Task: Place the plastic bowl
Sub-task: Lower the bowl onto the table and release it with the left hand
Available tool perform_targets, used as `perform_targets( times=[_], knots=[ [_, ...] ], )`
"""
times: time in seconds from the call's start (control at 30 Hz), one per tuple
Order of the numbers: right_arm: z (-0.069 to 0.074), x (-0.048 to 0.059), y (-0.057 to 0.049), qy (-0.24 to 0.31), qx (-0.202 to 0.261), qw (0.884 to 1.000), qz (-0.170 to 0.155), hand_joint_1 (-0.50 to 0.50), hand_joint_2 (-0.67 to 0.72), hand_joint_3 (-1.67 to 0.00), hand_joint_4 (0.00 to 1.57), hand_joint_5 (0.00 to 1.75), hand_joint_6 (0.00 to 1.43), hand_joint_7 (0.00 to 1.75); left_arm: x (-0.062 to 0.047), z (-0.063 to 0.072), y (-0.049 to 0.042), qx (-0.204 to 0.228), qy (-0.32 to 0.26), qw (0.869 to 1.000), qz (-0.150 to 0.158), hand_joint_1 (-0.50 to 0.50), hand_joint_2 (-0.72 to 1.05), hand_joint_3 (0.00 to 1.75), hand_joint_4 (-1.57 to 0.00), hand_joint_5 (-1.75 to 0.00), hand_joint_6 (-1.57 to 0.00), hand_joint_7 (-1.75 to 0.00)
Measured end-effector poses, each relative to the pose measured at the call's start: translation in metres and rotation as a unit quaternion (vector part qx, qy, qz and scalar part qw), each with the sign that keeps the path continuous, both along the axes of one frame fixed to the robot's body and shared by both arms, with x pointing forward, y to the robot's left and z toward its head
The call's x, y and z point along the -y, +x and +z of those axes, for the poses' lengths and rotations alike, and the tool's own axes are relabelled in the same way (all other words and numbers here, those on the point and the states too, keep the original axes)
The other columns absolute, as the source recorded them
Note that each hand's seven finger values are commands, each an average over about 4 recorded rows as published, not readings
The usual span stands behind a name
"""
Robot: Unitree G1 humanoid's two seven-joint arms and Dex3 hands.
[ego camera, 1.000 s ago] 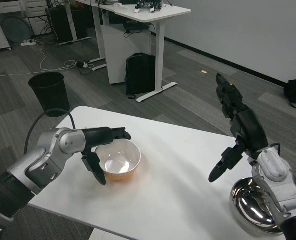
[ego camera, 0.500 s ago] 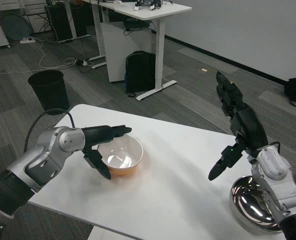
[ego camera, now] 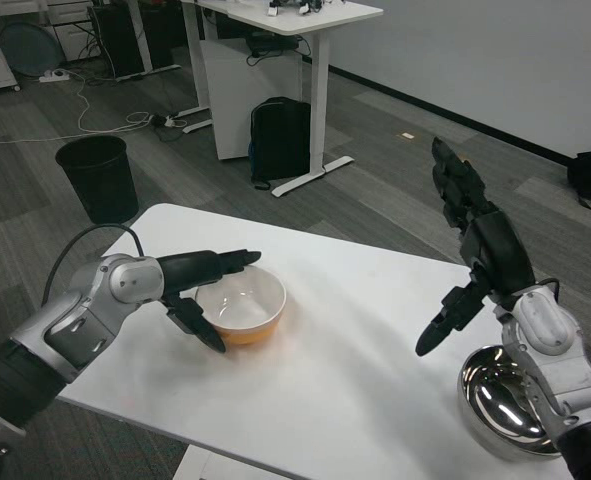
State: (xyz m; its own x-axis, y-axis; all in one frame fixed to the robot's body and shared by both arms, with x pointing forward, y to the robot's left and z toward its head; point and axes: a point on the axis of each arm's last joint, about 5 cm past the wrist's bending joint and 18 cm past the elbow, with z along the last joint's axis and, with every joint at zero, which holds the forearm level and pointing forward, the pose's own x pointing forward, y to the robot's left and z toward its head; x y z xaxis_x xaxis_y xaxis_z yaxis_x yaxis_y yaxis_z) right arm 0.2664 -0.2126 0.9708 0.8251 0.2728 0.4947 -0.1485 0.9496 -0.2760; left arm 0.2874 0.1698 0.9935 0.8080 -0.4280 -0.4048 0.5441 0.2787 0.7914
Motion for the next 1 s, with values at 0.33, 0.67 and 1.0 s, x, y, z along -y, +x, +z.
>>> perform_targets(
  times=[0.33,0.67,1.0],
  knots=[
    [0.000,0.000,0.000,0.000,0.000,1.000,0.000,-0.46,0.47,0.00,0.00,0.00,0.00,0.00,-0.008,0.001,-0.0017,0.013,-0.020,1.000,-0.006,-0.50,0.96,0.00,0.00,-1.39,0.00,0.00],
    [0.000,0.000,0.000,0.001,0.000,1.000,0.001,-0.46,0.47,0.00,0.00,0.00,0.00,0.00,-0.009,0.001,-0.0014,-0.012,-0.068,0.998,-0.004,-0.50,0.87,0.02,0.00,-1.15,0.00,0.00],
    [0.000,0.000,0.000,0.008,-0.001,1.000,0.003,-0.42,0.42,0.00,0.00,0.00,0.00,0.00,-0.015,0.001,-0.0025,-0.025,-0.125,0.992,-0.005,-0.50,0.96,0.00,0.00,-1.10,0.00,0.00]
  ],
)
